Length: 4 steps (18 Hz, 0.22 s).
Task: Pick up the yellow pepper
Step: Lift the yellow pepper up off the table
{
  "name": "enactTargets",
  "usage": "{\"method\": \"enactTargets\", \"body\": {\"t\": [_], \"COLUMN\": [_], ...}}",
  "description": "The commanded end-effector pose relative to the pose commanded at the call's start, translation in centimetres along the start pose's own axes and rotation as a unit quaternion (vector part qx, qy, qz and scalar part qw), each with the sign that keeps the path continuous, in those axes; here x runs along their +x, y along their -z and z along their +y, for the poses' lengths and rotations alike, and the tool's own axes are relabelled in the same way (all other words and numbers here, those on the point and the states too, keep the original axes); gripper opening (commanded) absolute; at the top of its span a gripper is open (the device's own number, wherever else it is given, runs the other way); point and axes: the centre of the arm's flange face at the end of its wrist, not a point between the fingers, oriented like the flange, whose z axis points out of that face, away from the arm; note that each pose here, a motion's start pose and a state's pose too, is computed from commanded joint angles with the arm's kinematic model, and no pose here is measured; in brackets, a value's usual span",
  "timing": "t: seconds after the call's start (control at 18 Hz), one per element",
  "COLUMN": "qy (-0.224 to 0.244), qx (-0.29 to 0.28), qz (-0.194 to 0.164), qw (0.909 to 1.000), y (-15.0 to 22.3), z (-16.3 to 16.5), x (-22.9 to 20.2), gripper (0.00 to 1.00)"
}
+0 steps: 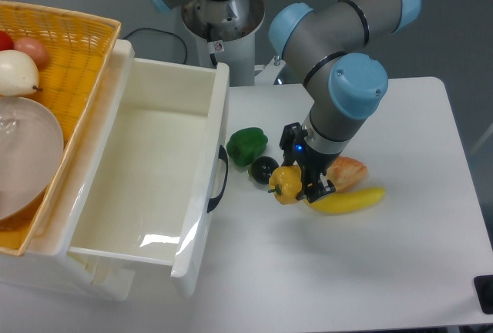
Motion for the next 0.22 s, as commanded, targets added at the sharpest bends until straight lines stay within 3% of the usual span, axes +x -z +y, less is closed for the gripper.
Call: {"method": "enactTargets", "body": {"t": [0.22], "qy": [0.001], "qx": [0.0], "qz": [0.003], "qw": [1.0], "y": [-0.35], "z": [0.16], "x": [0.05], "gripper": [0.41]}}
